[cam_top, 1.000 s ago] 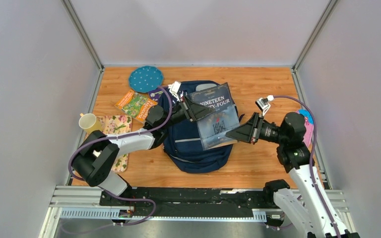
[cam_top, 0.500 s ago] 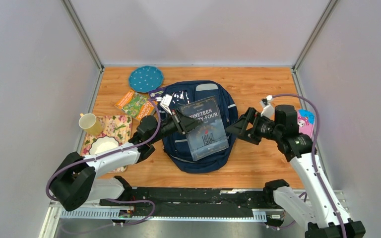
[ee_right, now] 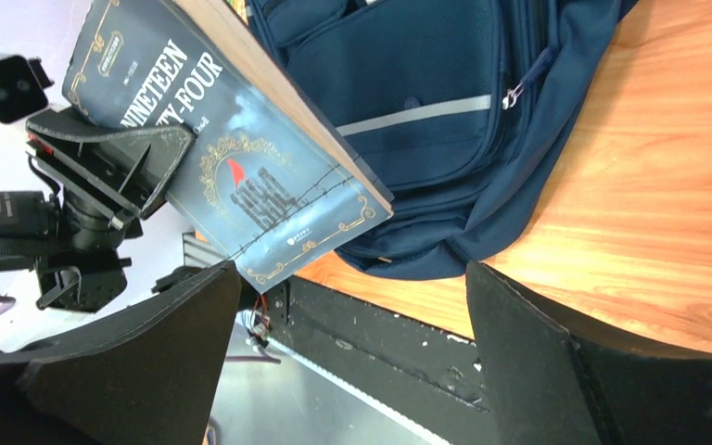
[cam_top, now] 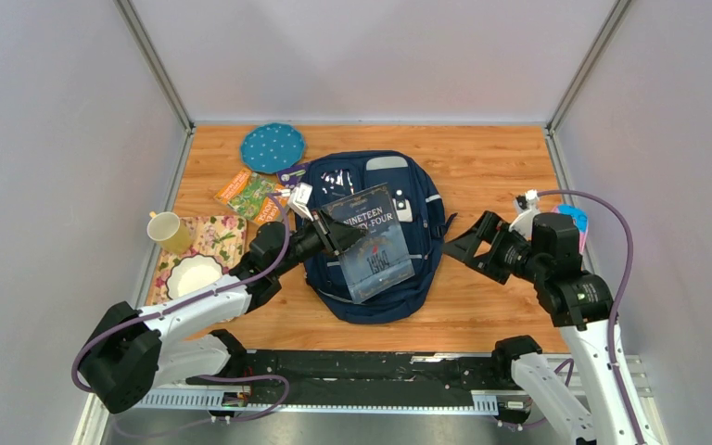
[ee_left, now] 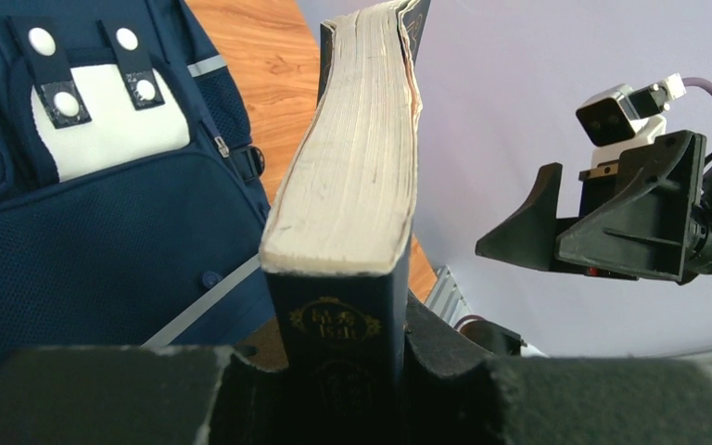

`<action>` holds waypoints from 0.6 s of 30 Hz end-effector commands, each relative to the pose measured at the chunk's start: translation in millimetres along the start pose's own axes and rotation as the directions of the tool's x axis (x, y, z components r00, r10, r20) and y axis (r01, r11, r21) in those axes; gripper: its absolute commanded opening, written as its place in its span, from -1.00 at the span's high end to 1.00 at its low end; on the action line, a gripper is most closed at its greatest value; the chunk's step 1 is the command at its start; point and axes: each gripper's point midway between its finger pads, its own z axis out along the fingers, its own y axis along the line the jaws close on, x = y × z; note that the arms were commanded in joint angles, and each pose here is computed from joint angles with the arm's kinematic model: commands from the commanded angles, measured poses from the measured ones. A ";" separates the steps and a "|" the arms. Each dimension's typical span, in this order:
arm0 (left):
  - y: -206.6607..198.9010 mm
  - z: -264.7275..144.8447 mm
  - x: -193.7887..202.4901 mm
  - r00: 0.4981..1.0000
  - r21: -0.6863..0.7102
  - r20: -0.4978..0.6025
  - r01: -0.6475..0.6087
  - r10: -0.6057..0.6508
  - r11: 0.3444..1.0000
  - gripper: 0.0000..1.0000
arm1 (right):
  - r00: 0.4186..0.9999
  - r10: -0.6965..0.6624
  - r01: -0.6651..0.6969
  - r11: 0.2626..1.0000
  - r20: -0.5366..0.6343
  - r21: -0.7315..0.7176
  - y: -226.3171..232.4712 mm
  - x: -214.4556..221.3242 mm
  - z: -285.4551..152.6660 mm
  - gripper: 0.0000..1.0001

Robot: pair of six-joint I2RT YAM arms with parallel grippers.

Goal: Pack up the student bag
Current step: Place the book in the student bag.

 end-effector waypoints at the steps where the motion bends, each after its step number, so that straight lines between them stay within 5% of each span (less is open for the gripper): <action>1: -38.2 -0.5 -30.9 0.994 0.120 0.105 -0.003 -0.010 0.993 1.00 | 0.998 0.014 -0.018 0.998 -0.060 -0.065 13.3 12.1 -7.8 -0.89; 8: -41.8 2.0 -42.4 0.993 0.115 0.116 -0.011 -0.003 0.993 1.00 | 0.993 0.105 -0.112 0.980 -0.051 -0.164 23.2 15.5 -1.2 -0.89; 18: -37.1 -20.1 -64.2 0.955 0.124 0.295 -0.012 -0.025 0.992 1.00 | 0.989 0.136 -0.143 0.976 -0.050 -0.166 4.8 27.4 13.4 -0.90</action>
